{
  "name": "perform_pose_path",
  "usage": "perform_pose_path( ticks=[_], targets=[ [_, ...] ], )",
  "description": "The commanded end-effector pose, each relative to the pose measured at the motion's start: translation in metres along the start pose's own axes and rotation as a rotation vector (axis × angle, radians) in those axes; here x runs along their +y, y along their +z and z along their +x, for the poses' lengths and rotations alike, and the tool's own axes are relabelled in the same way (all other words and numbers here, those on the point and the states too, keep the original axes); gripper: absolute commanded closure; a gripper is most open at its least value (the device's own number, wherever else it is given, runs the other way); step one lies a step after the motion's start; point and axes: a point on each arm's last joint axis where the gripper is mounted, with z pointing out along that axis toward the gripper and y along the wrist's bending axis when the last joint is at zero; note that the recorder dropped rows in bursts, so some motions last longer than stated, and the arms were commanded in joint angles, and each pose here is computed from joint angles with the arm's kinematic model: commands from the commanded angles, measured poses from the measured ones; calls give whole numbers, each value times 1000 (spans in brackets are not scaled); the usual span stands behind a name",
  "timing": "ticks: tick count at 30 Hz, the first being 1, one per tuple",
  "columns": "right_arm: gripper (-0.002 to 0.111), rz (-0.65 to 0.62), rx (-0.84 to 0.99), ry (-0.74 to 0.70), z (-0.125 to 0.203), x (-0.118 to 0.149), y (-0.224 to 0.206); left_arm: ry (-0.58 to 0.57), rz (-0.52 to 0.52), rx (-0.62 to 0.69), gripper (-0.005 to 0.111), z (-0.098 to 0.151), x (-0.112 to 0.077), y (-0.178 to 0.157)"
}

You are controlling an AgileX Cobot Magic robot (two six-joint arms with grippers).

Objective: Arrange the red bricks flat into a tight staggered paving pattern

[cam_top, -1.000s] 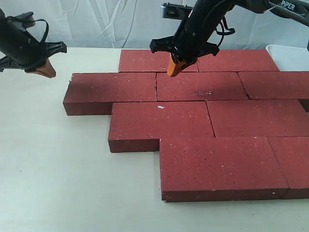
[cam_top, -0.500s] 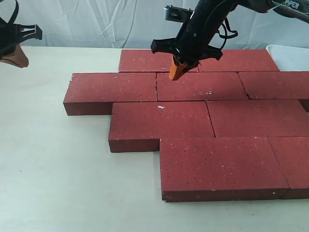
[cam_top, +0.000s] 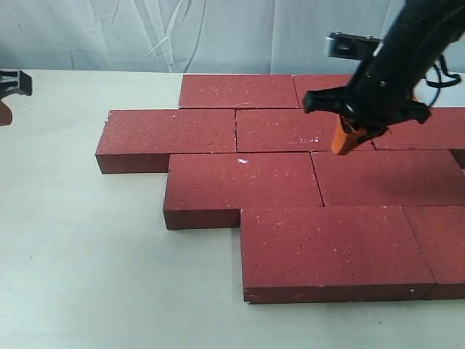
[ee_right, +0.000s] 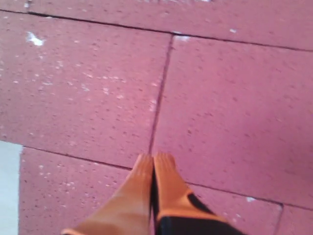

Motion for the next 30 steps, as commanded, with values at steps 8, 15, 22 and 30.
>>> perform_pose_path(
  ticks=[8, 15, 22, 30],
  targets=[
    [109, 138, -217, 179, 70, -75, -53, -101, 42, -59, 107, 35, 5, 20],
    [109, 188, -429, 126, 115, -64, -82, -101, 94, -48, 107, 36, 0, 19],
    [109, 276, -709, 35, 176, -55, -107, -85, 106, -29, 107, 39, -2, 15],
    [109, 334, -993, -37, 234, -49, -108, -91, 109, -55, 107, 37, -2, 14]
  ],
)
